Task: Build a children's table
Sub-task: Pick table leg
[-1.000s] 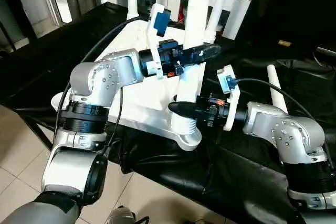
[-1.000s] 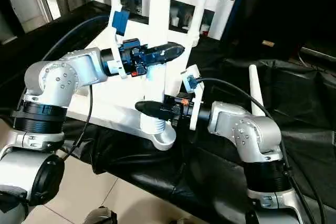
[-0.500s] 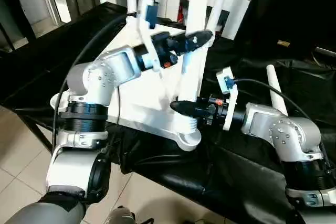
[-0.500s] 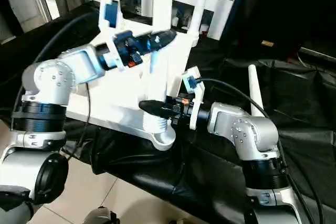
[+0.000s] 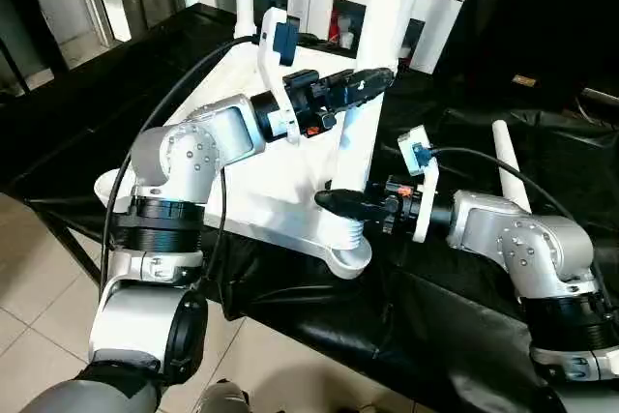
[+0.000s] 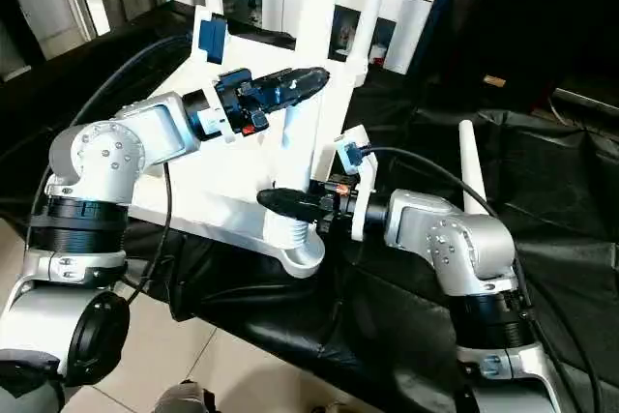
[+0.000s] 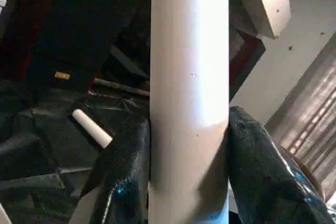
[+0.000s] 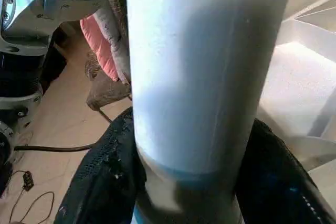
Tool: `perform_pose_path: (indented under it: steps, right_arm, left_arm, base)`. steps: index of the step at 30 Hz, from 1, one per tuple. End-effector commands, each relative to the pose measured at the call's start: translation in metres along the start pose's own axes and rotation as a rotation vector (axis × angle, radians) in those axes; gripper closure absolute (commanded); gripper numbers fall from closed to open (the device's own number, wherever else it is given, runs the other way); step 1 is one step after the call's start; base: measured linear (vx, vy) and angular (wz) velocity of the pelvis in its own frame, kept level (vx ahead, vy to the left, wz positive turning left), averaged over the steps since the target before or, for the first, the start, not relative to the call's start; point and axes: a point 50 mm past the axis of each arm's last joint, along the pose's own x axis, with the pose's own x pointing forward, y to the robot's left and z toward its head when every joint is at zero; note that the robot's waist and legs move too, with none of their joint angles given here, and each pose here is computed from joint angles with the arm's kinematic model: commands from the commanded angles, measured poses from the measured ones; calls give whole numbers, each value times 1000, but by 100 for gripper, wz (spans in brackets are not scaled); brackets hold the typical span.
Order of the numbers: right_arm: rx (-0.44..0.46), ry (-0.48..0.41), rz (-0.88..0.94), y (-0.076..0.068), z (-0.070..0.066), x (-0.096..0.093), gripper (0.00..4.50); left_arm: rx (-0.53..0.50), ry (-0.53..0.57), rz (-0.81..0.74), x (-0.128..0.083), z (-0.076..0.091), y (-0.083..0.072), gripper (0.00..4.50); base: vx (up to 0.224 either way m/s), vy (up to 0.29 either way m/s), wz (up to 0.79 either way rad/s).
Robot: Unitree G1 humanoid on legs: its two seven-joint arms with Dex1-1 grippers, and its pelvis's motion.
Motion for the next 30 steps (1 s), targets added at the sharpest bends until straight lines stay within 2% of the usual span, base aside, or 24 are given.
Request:
perform_pose_path:
  steps: [1, 6, 7, 8, 10, 13, 22, 30]
  right_arm:
    - [-54, 9, -7, 2, 7, -1, 253]
    - [-100, 12, -40, -2, 9, 1, 253]
    - [-91, -6, -39, -3, 11, 2, 218]
    - [-90, -8, -39, -3, 12, 2, 218]
    - [-87, -20, -45, -4, 14, 2, 181]
    - [-109, -17, -69, -7, 16, 2, 159]
    - [-111, -32, -25, -6, 23, -2, 151]
    - [-85, 19, 30, -5, 17, -7, 151]
  left_arm:
    - [14, -13, -57, 7, 3, -10, 272]
    - [20, -26, -47, 5, 6, -8, 272]
    - [25, -30, -43, 4, 6, -8, 272]
    - [25, -30, -43, 4, 6, -8, 272]
    - [30, -30, -39, 4, 6, -8, 272]
    - [36, -27, -38, 4, 6, -8, 272]
    - [45, -25, -40, 2, 8, -8, 272]
    - [49, -2, -62, 0, 7, -10, 272]
  base:
    - [0, 0, 0]
    - [0, 0, 0]
    - [0, 0, 0]
    - [0, 0, 0]
    - [0, 0, 0]
    - [0, 0, 0]
    - [0, 0, 0]
    - [0, 0, 0]
